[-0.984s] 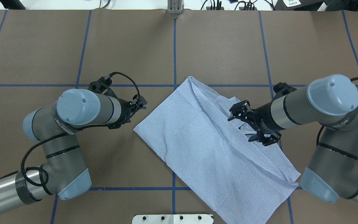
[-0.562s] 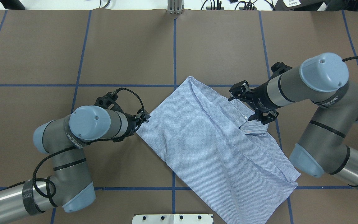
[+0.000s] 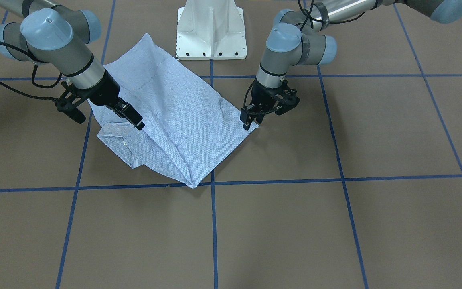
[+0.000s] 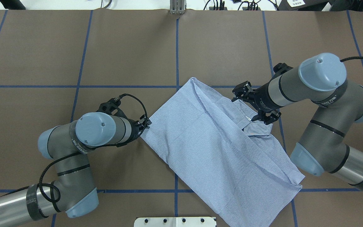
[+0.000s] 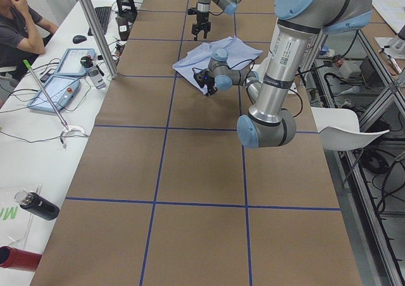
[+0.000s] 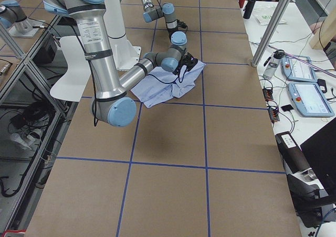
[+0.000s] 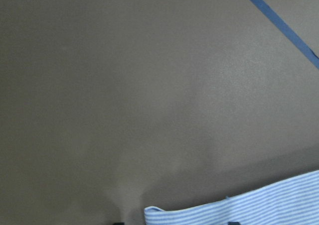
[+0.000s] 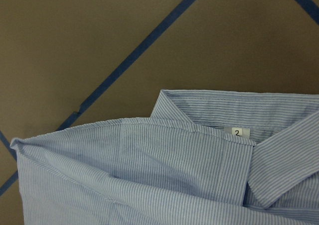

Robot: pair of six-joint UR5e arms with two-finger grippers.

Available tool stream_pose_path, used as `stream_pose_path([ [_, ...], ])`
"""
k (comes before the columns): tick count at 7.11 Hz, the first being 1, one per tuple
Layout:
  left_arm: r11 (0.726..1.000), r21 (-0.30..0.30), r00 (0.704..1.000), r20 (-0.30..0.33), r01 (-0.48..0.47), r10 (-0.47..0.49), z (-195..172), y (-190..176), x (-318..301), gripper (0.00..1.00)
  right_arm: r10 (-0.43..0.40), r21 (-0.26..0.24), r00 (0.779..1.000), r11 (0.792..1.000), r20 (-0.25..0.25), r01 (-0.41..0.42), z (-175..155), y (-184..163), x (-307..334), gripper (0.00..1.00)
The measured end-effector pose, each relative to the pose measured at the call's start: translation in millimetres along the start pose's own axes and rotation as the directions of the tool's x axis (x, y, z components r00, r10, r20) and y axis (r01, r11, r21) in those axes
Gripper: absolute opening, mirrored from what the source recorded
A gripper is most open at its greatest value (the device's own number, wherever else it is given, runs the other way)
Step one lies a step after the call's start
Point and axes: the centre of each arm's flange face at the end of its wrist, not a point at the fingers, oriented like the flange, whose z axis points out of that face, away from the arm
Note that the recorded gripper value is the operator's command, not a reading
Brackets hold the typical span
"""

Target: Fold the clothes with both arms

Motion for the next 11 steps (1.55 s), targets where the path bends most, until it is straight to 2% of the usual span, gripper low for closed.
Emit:
stream_pose_path([
  [2,1.0,0.013,1.0,-0.007,-0.004,0.004,-1,-2,1,0.0,0.002,0.0,1.0,1.0,-0.001,-0.002,1,0,-1,1.0],
  [4,0.995,0.073,0.997,-0.033,-0.063,0.065,-9,-31,13,0.0,0.004,-0.001,1.0,1.0,0.0,-0.004,3,0,-5,1.0],
  [6,0.977,0.177,0.991,-0.043,-0.118,0.128,-11,-103,50,0.0,0.002,-0.004,1.0,1.0,-0.001,-0.002,4,2,-5,1.0],
  [8,0.958,0.264,0.988,-0.073,-0.112,0.136,19,-183,106,0.0,-0.006,-0.004,1.0,1.0,0.001,0.006,5,5,-6,1.0],
  [9,0.948,0.294,0.984,-0.092,-0.123,0.156,34,-216,127,0.59,-0.013,-0.006,1.0,1.0,0.006,0.013,6,9,-9,1.0],
  [10,0.939,0.315,0.979,-0.101,-0.137,0.177,41,-240,145,0.79,-0.026,-0.007,1.0,1.0,0.016,0.026,7,18,-15,1.0],
  [11,0.932,0.324,0.974,-0.098,-0.164,0.205,43,-253,156,0.79,-0.047,0.013,0.998,0.999,0.033,0.047,13,33,-22,1.0],
])
